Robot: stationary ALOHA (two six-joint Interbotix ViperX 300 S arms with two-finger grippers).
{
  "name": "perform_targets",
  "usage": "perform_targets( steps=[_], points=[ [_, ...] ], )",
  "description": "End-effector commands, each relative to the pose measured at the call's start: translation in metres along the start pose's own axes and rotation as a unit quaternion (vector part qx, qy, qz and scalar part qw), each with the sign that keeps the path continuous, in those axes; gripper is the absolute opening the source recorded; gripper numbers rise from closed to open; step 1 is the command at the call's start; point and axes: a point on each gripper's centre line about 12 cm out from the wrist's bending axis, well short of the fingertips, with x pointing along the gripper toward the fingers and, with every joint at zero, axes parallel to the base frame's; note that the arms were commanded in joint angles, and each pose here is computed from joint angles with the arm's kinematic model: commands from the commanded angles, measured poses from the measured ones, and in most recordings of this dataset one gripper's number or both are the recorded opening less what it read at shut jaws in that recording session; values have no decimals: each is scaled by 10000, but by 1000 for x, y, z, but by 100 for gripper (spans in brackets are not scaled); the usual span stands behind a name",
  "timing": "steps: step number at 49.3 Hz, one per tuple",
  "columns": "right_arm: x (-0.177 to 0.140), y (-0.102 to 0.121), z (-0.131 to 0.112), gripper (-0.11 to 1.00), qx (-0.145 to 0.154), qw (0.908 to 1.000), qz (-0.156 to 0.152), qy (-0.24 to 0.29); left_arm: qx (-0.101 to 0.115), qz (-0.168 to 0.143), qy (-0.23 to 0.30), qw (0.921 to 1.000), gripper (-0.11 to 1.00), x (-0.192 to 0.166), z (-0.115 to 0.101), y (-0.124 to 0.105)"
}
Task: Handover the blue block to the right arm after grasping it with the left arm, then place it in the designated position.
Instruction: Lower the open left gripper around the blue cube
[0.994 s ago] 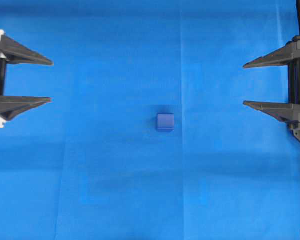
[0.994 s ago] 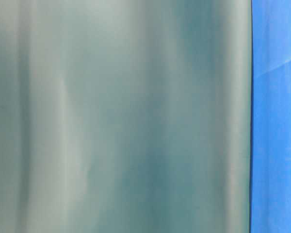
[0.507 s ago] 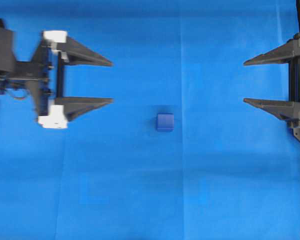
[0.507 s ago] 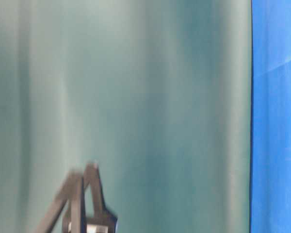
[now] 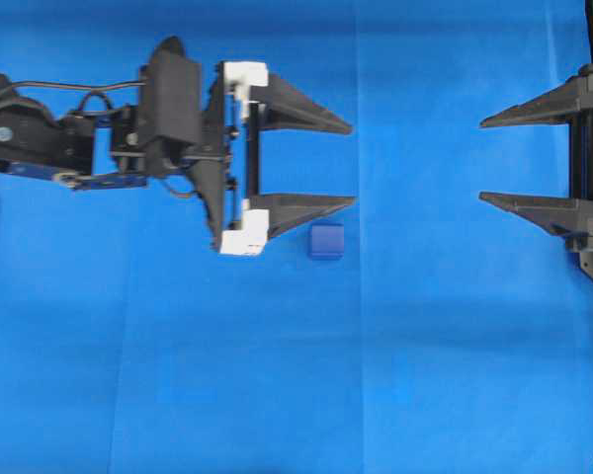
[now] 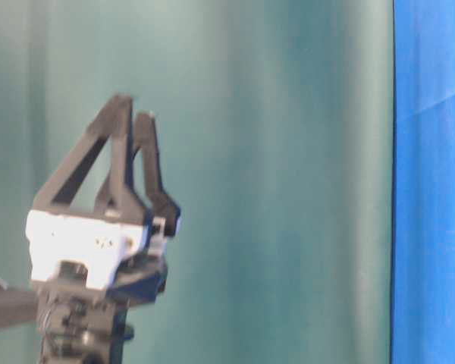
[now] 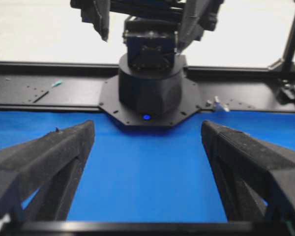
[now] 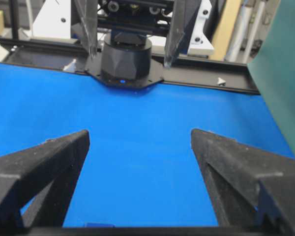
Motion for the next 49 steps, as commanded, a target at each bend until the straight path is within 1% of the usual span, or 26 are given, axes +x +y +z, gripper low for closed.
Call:
perform_targets(
  steps=[1,9,14,20,26,31,36,40,44,49],
  points=[
    [3,0,11,97,22,9999,-13,-139,0,43,-176,9998,93,7,16,4],
    [3,0,11,97,22,9999,-14,-131,-1,51,-8,10000,93,12,12,5],
    [3,-1,11,97,21,9999,-37,-132,-70,51,30,10000,93,11,12,5],
    [3,-3,10,97,19,9999,-68,-126,-86,31,214,9997,93,13,11,3],
    [3,-3,10,97,19,9999,-76,-95,-100,26,720,9974,93,17,9,1],
    [3,-3,9,97,19,10000,-78,-57,-108,32,1254,9920,93,23,8,1],
    [3,-3,8,97,20,10000,-79,-19,-104,16,1860,9825,93,29,4,-1],
    [3,-3,8,97,20,10000,-80,4,-101,-14,2356,9718,93,34,1,-4],
    [3,-3,7,97,20,10000,-80,12,-167,-20,2867,9579,93,38,0,-8],
    [3,-3,7,97,20,10000,-80,20,-289,4,3486,9368,93,44,-3,-13]
  ],
)
